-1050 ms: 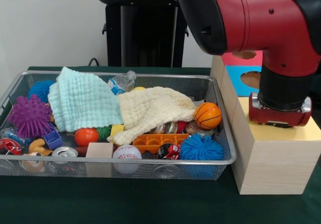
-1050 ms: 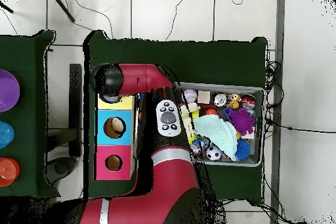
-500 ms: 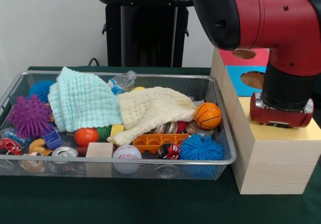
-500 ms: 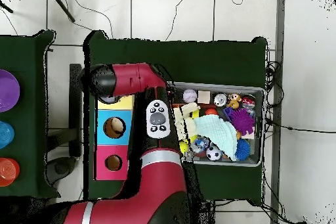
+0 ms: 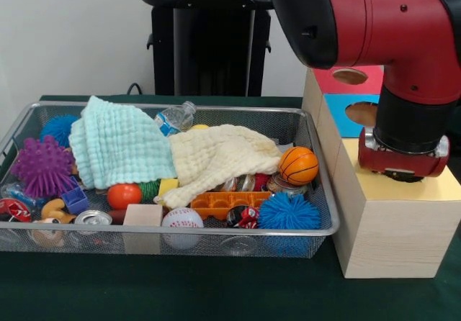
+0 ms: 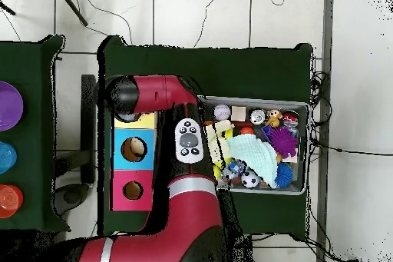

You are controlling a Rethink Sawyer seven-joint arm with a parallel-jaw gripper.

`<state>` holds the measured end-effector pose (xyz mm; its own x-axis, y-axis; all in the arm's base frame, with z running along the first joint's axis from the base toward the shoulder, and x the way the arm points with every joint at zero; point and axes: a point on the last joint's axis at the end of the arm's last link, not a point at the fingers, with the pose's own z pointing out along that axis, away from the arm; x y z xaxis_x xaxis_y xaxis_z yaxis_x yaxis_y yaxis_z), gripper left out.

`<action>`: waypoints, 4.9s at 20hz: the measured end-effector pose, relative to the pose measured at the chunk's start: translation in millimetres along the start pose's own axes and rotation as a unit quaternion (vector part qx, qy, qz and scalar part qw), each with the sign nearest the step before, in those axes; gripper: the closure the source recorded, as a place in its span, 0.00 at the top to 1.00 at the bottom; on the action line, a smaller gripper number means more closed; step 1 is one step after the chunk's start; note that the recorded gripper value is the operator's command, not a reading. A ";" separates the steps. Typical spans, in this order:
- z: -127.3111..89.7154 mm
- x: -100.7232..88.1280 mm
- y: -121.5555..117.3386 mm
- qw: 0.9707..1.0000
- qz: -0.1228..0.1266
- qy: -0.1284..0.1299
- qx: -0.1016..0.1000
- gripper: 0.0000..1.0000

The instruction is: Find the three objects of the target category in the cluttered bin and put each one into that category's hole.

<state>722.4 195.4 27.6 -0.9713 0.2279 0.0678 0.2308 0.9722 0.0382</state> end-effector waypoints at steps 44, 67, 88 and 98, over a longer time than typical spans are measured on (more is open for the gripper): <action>-114.1 -14.9 49.3 0.997 0.012 0.068 -0.039 0.00; -146.4 -26.7 29.7 0.998 0.024 0.043 -0.044 0.00; -109.8 -41.4 -23.6 0.999 0.030 0.018 -0.007 0.00; -56.0 -31.4 -14.3 0.999 0.022 0.025 -0.004 0.00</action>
<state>752.8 171.4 80.7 -0.9563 0.2674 0.1184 0.2740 0.9608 0.0427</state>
